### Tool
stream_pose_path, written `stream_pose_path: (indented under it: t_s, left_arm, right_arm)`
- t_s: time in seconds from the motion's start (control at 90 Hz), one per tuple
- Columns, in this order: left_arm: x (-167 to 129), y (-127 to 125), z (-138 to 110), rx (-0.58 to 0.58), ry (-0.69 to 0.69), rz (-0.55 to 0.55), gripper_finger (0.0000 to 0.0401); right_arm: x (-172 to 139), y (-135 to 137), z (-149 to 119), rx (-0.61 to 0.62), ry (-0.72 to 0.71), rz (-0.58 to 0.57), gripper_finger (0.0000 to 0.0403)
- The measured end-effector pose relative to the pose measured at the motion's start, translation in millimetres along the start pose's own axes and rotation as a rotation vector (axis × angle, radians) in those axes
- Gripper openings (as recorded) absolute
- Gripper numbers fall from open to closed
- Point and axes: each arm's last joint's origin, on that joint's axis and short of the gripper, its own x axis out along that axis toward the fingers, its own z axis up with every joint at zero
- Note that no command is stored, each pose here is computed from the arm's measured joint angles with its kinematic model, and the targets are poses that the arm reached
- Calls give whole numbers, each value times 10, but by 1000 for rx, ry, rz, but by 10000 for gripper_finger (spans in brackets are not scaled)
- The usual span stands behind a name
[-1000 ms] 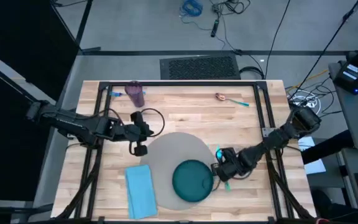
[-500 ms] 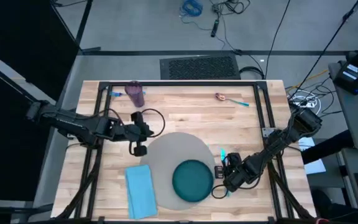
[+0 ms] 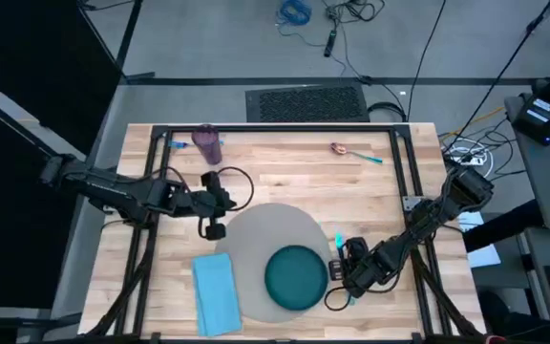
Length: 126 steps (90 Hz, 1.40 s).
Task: Set table place
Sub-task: Move the iridescent knife to the bottom right of the table, then adjust the purple cup
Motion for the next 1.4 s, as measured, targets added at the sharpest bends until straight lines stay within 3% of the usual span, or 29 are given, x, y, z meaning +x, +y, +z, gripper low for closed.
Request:
stream_pose_path:
  t_s: [0.456,0.689,0.8,0.9,1.033,1.144,1.256,1.4]
  left_arm:
    - [0,-2,1,-3,0,-4,0]
    - [0,-2,1,-5,-1,-4,0]
    - [-2,-3,18,-12,-16,-6,0]
    - [-84,11,102,-20,-36,-48,0]
    - [-450,93,249,-51,-129,-127,0]
    - [-774,178,221,-118,-161,-152,0]
    - [-1038,277,93,-253,-211,-150,0]
    - [-1146,362,-171,-422,-184,-50,0]
  right_arm:
    - [-77,64,-5,-59,-6,-24,116]
    - [-425,322,64,-156,-61,-98,116]
    - [-691,478,126,-300,-114,-127,116]
    - [-962,653,152,-558,-167,-96,116]
    - [-1315,868,154,-847,-289,-13,116]
    - [-1593,970,167,-1026,-365,11,116]
    - [-1809,869,230,-1097,-452,-69,116]
    - [-2012,554,451,-1042,-517,-116,116]
